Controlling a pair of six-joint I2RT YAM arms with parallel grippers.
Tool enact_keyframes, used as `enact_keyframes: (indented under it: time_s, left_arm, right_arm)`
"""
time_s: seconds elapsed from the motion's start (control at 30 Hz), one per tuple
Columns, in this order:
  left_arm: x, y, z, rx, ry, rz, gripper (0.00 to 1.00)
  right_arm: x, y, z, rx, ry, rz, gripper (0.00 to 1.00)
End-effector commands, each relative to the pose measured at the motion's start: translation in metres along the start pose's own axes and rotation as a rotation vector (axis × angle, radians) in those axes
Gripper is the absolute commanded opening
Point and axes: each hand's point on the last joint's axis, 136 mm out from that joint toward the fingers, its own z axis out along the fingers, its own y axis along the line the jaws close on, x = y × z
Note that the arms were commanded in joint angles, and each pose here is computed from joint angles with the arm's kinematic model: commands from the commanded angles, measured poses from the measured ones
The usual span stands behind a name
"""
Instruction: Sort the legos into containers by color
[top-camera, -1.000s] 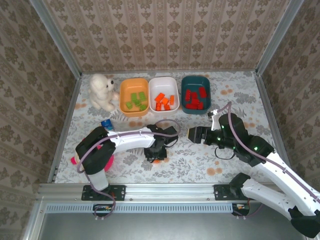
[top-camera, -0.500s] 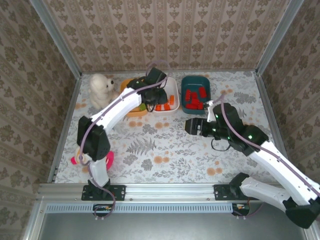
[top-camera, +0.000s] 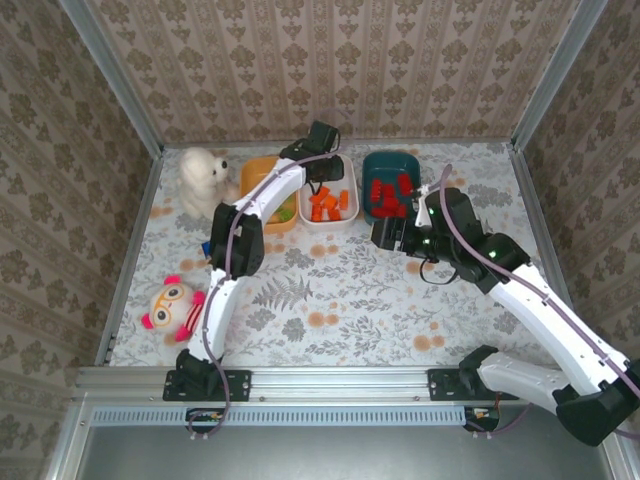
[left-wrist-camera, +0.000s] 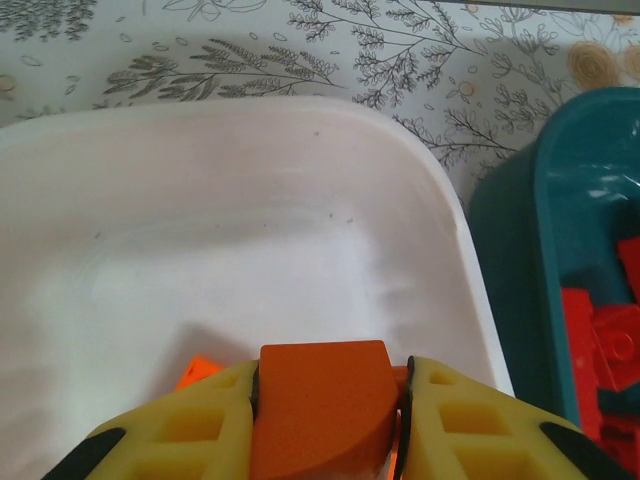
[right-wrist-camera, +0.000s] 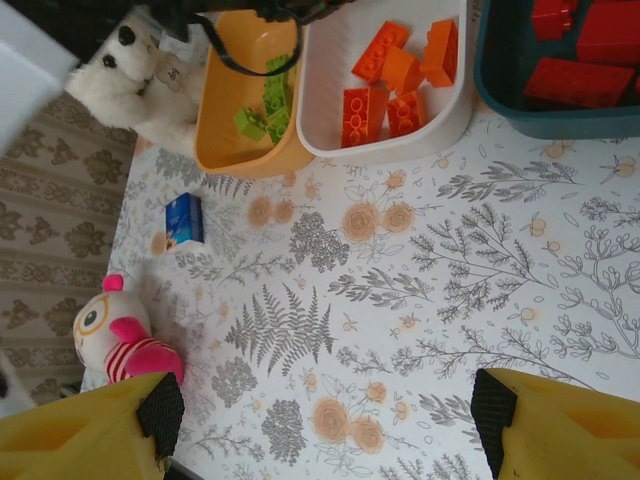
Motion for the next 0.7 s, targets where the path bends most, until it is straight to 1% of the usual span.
enact_keyframes:
  time_s: [0.0,0.13,0.2,0.3,0.4,0.53,0.6,0.67]
  left_arm:
    - [-0.005,-0.001,0.013,0.038,-0.011,0.022,0.25]
    - [0.010,0.006,0.028,0.030,0.033,0.001,0.28]
    - [0.014,0.007,0.031,0.033,0.048,-0.009,0.33]
    - [0.017,0.008,0.030,0.042,0.065,-0.023,0.43]
    - [0.015,0.006,0.025,0.060,0.074,-0.049,0.47]
    - [0.001,-0.005,0.007,0.105,0.053,-0.068,0.54]
    - [-0.012,-0.012,-0.011,0.127,0.024,-0.074,0.54]
    - [-0.030,-0.019,-0.038,0.141,-0.021,-0.081,0.55]
  right_arm:
    - [0.008,-0.010,-0.011,0.014,-0.005,0.042,0.79]
    - [0.010,-0.015,-0.014,0.029,-0.009,0.054,0.79]
    - [0.009,-0.016,-0.014,0.034,-0.010,0.055,0.80]
    - [0.008,-0.015,-0.011,0.030,-0.007,0.053,0.81]
    - [0.005,-0.012,-0.009,0.027,-0.004,0.047,0.81]
    - [-0.001,-0.008,-0.009,0.023,-0.011,0.020,0.82]
    - [-0.005,-0.006,-0.011,0.025,-0.016,0.005,0.82]
    - [-0.013,-0.003,-0.016,0.036,-0.039,-0.021,0.84]
